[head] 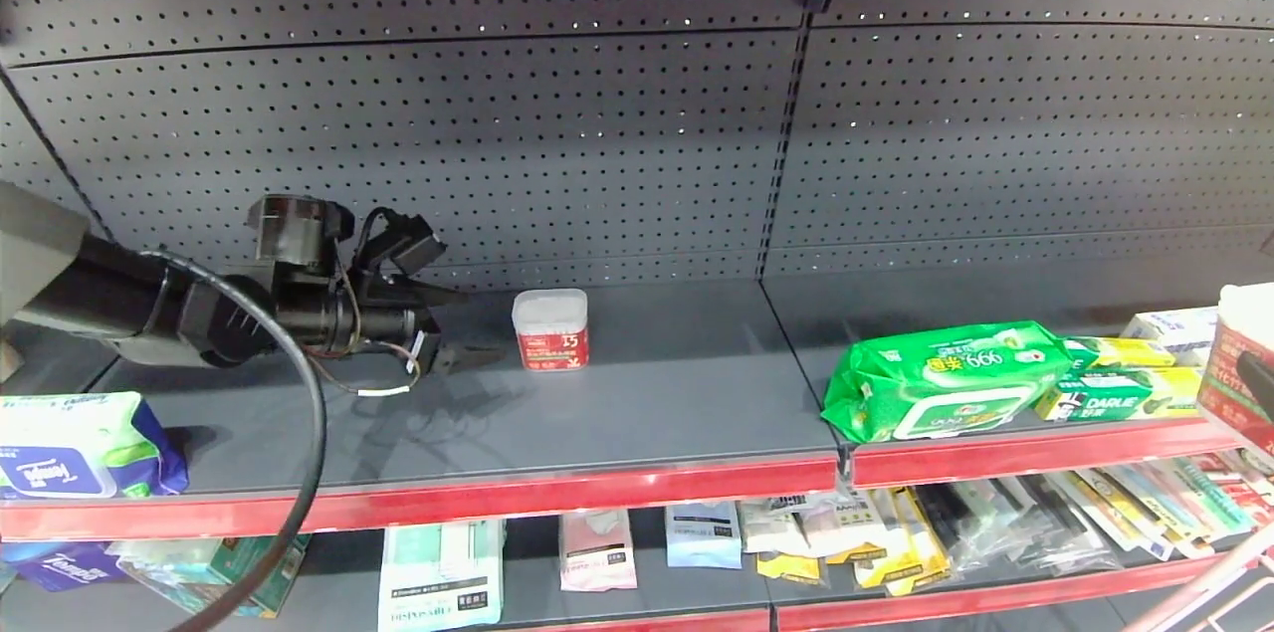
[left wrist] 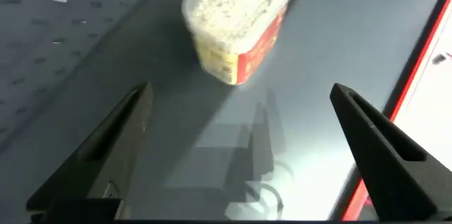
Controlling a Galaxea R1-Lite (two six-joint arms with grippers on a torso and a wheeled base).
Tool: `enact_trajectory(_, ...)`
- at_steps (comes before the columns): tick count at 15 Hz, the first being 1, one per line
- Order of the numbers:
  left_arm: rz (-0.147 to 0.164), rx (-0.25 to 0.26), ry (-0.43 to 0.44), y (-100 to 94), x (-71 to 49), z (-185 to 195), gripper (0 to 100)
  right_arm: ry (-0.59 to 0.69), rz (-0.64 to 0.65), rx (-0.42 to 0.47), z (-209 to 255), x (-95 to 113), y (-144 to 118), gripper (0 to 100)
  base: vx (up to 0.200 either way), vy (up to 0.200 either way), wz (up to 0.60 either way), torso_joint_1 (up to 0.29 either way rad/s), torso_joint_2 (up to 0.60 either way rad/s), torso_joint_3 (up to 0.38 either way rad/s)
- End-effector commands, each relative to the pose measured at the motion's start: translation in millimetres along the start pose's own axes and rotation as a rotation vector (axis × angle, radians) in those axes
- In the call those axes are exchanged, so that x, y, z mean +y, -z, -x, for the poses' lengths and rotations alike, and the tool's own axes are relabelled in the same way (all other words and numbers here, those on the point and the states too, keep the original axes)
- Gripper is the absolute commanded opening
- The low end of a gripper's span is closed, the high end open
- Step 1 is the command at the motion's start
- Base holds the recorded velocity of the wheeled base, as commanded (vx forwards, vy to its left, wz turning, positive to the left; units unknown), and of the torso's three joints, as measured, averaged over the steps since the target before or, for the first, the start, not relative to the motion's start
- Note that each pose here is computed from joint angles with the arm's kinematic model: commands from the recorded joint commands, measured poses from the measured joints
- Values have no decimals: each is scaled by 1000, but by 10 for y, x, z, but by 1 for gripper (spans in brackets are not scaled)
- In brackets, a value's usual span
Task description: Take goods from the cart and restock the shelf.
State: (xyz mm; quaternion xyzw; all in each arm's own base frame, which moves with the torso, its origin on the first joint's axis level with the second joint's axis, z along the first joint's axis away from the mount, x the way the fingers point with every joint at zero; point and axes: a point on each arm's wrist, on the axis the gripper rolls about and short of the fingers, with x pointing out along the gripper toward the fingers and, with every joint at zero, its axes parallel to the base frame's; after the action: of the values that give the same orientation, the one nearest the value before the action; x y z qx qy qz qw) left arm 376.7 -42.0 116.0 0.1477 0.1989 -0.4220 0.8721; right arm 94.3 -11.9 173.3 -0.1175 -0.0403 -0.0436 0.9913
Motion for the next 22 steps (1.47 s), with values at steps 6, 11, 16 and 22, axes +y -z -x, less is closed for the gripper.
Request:
enact_trajectory(6, -154, 69, 103, -164, 164, -392, 100, -3, -1, 15, 2, 8, 33, 0, 0, 0, 0, 0, 0, 0)
enact_trajectory(11, -213, 91, 151, -325, 197, -523, 100, -4, -1, 18, 5, 10, 41, 0, 0, 0, 0, 0, 0, 0)
enact_trajectory(16, -232, 98, 189, -419, 149, -683, 100, -6, -2, 30, 16, 18, 73, 0, 0, 0, 0, 0, 0, 0)
enact_trajectory(22, -266, 128, 212, -507, 158, -730, 100, -6, -2, 35, 9, 18, 78, 0, 0, 0, 0, 0, 0, 0)
